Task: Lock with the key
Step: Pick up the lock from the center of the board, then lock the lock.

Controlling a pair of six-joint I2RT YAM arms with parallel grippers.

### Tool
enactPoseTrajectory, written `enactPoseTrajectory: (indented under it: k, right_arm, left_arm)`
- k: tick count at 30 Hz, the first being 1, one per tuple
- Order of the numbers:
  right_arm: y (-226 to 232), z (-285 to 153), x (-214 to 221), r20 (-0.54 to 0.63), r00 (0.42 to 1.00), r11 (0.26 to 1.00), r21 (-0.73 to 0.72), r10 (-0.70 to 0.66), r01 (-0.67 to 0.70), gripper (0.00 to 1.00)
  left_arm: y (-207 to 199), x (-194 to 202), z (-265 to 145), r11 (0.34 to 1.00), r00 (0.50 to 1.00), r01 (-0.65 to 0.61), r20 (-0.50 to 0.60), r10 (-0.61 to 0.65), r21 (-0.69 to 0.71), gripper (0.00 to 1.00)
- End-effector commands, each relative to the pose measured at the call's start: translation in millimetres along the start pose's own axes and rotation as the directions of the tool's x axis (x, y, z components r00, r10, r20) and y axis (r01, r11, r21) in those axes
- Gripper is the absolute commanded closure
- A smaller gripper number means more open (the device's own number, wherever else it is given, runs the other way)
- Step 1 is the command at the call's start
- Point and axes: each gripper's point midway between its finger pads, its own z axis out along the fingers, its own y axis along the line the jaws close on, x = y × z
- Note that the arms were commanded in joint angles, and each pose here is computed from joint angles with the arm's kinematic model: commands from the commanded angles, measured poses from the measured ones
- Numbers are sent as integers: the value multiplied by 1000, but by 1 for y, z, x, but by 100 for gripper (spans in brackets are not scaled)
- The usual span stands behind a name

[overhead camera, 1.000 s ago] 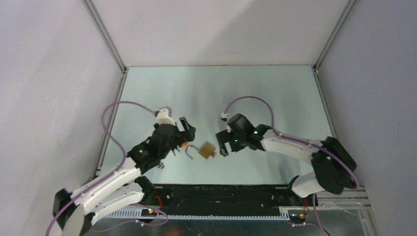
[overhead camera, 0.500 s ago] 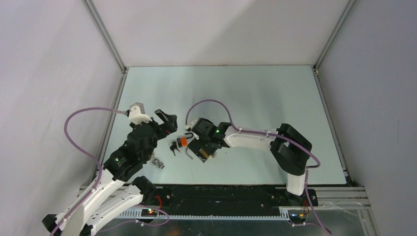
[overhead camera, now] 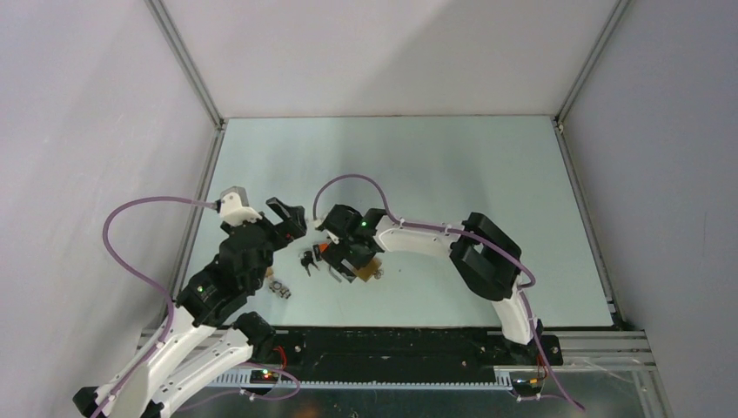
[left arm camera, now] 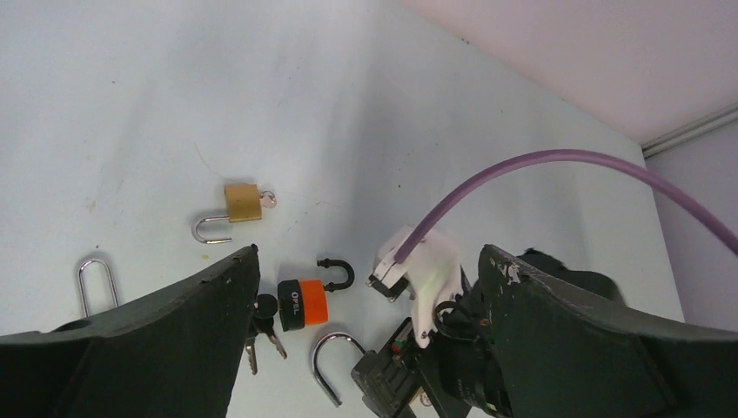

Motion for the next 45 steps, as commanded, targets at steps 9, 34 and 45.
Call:
enactPoseTrajectory:
  k: [9, 34, 45]
  right_arm:
    - [-10, 19, 18, -97, 995, 999, 30, -13, 16, 5]
    - [-60, -154, -94, 356, 620, 694, -547, 699, -469, 51]
    - [-80, -237, -124, 232, 99, 248, -806, 968, -537, 49]
  left_arm:
    - [3, -13, -2, 1000, 999, -4, 45, 5, -14, 0]
    - [-22, -3, -6, 995, 999, -8, -40, 12, 102, 0]
    - [-98, 6, -10, 897, 986, -73, -104, 131, 435, 4]
